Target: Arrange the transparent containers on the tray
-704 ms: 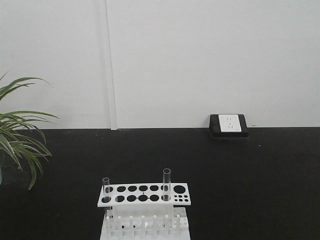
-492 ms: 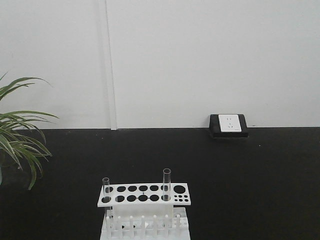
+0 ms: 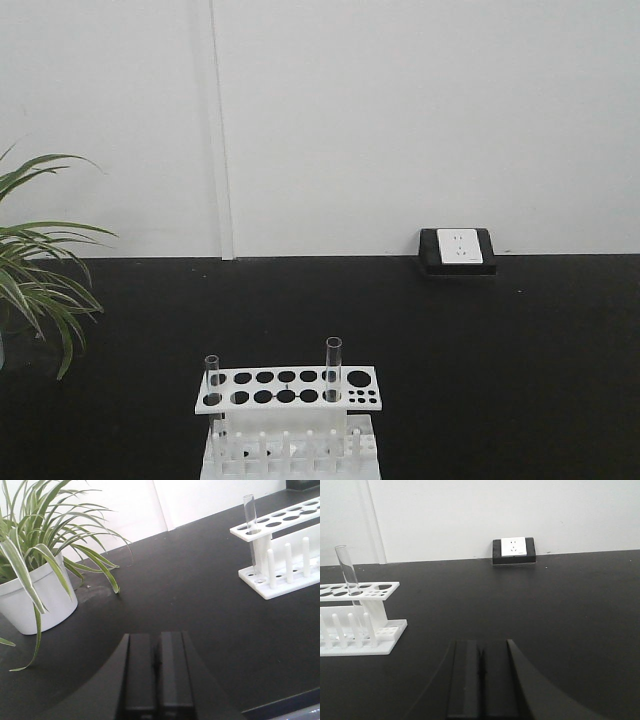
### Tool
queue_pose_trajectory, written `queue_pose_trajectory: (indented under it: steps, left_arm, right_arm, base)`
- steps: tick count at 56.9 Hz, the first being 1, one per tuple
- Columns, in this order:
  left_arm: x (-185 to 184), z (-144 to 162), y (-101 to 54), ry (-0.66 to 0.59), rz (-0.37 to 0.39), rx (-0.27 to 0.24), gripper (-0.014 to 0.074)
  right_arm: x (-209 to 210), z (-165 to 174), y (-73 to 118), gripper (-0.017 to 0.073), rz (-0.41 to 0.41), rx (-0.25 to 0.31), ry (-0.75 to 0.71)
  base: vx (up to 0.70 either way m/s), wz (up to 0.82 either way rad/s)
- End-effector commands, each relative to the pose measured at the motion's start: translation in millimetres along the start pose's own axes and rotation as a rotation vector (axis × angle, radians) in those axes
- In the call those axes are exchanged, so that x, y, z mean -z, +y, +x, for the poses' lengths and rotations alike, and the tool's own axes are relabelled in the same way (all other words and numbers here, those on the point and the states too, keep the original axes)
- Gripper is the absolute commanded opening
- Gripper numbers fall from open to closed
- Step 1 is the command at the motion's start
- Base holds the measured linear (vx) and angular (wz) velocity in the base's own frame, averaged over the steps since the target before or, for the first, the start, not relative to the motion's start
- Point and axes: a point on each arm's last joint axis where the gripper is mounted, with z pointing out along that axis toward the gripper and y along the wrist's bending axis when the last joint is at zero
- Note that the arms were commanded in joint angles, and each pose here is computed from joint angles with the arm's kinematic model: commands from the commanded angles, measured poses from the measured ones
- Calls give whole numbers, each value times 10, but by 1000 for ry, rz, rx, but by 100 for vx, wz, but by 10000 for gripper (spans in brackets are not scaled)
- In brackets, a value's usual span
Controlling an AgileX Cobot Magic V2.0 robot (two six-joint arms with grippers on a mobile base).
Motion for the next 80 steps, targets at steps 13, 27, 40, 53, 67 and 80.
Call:
queue_pose_trajectory:
  steps: [13, 27, 40, 53, 67, 80]
  left_arm:
    - [-9, 19, -9, -85, -10, 9, -6]
    - [38, -195, 39, -265, -35, 120, -6]
    - [217, -639, 155, -500, -31, 366, -6]
    - [463, -1557, 344, -638, -68, 248, -6]
    - [-122, -2345, 503, -519, -60, 238, -6]
    - [-741, -2348, 503, -371, -50, 242, -6]
  right_arm:
    - [1, -80, 8, -11, -8, 18, -110]
    - [14, -161, 18, -11, -18, 16, -198]
    - [118, -514, 45, -11, -40, 0, -420]
    - [339, -1533, 107, -11, -39, 33, -597]
    - [-262, -2276, 157, -11, -18, 99, -500]
    - [-828, -2284, 161, -11, -19, 99, -397]
  base:
    - [0, 0]
    - [0, 0]
    - [0, 0]
    - [0, 0]
    - [0, 0]
    - [0, 0]
